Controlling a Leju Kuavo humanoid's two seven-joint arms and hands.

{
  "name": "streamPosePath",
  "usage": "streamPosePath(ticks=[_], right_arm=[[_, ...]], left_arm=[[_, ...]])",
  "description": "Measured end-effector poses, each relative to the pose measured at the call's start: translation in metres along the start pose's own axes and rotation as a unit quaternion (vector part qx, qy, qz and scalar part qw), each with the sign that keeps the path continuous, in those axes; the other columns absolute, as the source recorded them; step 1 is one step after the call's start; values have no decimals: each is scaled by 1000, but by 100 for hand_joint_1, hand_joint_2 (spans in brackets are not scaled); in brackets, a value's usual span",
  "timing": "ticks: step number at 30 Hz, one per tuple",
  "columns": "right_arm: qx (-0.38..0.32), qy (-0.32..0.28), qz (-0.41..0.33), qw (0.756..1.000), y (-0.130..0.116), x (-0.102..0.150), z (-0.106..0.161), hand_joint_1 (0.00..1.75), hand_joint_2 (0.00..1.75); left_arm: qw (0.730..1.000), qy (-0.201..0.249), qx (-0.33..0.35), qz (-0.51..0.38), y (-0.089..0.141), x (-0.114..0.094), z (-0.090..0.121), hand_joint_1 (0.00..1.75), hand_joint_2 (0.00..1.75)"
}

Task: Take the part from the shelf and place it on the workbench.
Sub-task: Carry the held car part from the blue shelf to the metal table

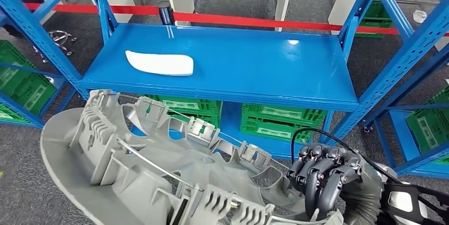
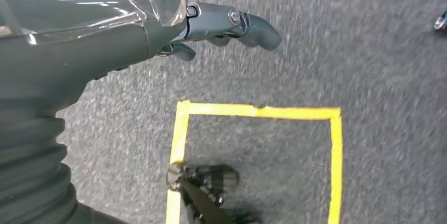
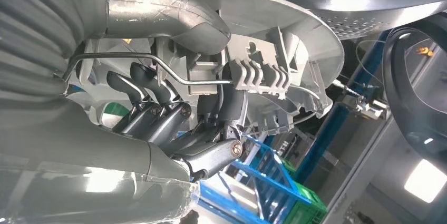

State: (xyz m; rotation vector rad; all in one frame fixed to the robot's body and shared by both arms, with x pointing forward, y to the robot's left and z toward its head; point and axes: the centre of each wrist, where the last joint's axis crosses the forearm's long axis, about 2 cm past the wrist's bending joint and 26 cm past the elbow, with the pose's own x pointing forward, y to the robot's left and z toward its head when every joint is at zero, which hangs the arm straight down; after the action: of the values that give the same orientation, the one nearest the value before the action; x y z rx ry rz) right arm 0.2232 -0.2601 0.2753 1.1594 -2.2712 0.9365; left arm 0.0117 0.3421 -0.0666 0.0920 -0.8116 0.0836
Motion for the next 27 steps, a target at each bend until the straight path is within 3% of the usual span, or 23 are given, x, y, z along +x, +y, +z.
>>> streamPosePath(ticks=[11, 27], right_arm=[[36, 1, 7, 999, -2, 1, 11, 173, 175], [28, 7, 2, 1000, -4, -1, 7, 173, 175]], left_arm=[[1000, 4, -6, 3, -11, -4, -11, 0, 175], [1000, 7, -18, 5, -8, -5, -13, 0, 175]])
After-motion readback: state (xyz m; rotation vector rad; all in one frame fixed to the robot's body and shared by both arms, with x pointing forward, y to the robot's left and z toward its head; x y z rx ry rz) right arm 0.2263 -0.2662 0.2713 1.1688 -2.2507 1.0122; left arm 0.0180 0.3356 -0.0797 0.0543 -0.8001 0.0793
